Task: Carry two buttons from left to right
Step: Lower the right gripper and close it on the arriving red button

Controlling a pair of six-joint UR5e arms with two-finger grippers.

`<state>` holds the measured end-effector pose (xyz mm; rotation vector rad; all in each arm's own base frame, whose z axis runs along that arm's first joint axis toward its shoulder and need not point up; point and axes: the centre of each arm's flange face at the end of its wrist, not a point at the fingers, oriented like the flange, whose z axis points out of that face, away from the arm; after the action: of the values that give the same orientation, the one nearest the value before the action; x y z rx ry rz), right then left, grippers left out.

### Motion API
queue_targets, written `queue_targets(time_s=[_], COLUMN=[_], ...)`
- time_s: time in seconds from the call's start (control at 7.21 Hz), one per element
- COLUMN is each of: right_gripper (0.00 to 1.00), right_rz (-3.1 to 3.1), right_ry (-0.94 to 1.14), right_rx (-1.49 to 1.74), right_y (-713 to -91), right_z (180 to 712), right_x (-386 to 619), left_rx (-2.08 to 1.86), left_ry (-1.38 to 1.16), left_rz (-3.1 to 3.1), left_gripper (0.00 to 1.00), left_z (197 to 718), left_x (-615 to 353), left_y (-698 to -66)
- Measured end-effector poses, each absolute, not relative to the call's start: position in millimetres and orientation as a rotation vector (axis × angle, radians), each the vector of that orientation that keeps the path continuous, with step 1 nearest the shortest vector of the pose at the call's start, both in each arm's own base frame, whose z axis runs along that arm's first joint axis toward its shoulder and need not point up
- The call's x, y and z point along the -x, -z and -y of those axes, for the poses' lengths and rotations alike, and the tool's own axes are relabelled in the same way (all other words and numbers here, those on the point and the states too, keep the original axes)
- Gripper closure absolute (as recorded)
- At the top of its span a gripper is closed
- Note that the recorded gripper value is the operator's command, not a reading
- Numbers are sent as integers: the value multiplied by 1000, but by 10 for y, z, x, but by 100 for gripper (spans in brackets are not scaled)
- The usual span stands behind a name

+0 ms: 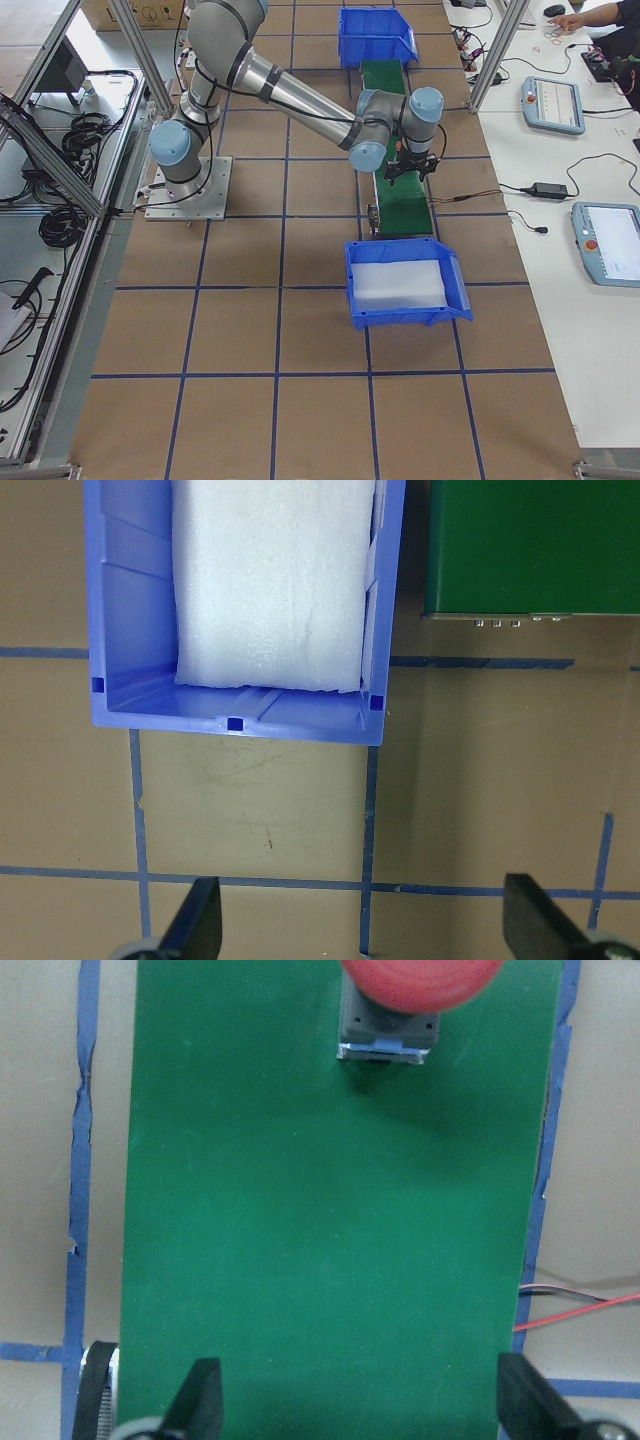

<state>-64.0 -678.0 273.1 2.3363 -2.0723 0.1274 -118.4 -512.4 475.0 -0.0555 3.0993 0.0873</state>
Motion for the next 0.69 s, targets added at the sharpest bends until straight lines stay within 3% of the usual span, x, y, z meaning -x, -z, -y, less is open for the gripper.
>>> queue_targets(time_s=[0.69], right_gripper=[0], right_rz=[2259], right_ry=[-116], right_rx=[-2196], right_y=[-2658], right_z=[6718], right_x=[627], left_rx=[58], left_ry=[-87], left_rz=[-3098], left_gripper=[0], left_z=[5127], left_x=[1168], left_y=[-4750])
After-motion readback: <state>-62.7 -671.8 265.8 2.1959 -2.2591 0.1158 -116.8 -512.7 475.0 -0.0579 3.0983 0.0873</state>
